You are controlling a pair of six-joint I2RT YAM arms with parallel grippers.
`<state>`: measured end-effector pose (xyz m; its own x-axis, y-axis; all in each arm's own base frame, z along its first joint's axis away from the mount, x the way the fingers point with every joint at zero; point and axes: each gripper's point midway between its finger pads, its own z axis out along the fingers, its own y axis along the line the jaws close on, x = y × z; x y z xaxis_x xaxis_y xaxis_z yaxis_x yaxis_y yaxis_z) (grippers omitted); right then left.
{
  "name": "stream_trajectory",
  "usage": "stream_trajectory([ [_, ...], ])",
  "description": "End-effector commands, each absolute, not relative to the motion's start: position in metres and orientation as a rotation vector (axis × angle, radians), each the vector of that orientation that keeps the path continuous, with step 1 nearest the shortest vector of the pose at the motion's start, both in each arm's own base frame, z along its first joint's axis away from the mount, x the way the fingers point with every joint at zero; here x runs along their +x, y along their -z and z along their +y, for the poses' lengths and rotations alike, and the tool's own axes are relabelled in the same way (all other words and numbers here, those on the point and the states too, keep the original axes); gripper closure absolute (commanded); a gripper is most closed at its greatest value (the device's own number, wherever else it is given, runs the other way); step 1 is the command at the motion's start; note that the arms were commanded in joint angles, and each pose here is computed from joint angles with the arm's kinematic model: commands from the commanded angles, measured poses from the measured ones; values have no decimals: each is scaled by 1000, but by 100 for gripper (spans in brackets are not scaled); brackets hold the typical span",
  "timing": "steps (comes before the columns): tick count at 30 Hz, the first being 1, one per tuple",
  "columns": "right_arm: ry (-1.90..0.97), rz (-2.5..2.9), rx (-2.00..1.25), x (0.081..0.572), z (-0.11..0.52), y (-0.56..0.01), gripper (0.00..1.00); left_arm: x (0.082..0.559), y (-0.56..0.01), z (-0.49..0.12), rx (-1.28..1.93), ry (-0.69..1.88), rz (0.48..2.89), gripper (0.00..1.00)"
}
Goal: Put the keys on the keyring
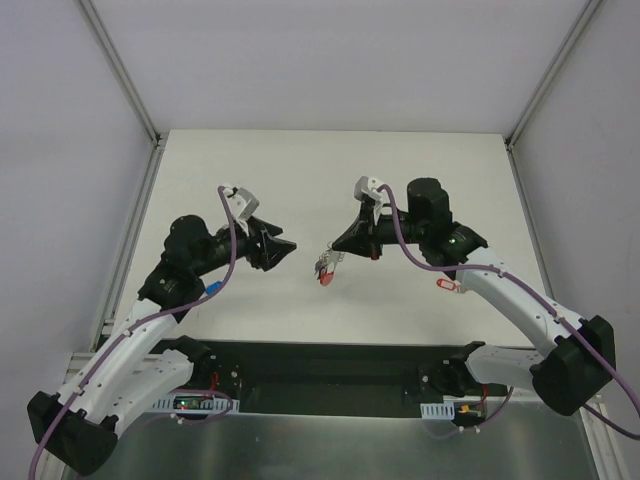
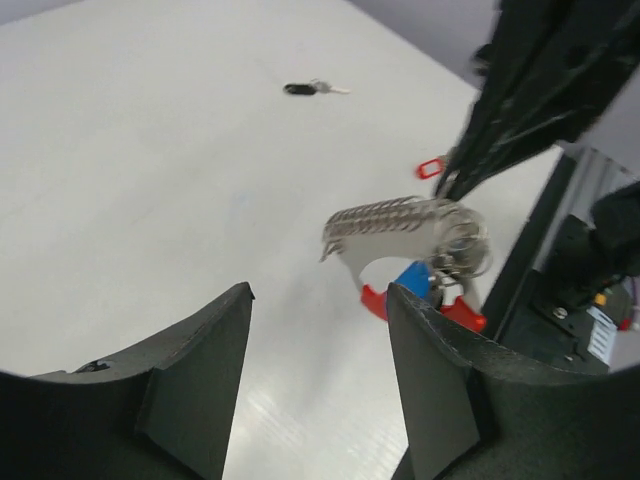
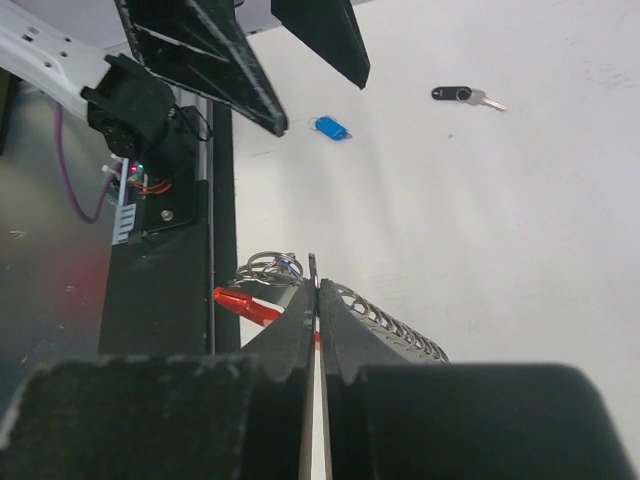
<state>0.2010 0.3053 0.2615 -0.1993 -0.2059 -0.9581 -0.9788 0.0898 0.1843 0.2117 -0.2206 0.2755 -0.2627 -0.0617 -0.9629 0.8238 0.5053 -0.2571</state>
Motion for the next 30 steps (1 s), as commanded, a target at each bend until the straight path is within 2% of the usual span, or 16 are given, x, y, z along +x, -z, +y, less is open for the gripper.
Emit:
stream_trajectory([
  [1, -1077, 1530, -1207, 210, 295, -266, 98, 243, -227, -178, 412, 714, 1907, 44],
  [8, -969, 1596, -1165, 215, 281, -249, 99, 265, -158, -117, -24, 446, 2186, 43],
  [16, -902, 1599, -1136, 221, 274, -241, 98, 294, -131, -62, -393, 217, 2186, 41],
  [23, -890, 1583, -1121, 222, 273, -240, 98, 320, -113, -33, -620, 124, 2145, 47],
  [30, -867, 1572, -1111, 223, 271, -243, 99, 268, -84, -6, -920, 52, 2082, 51],
])
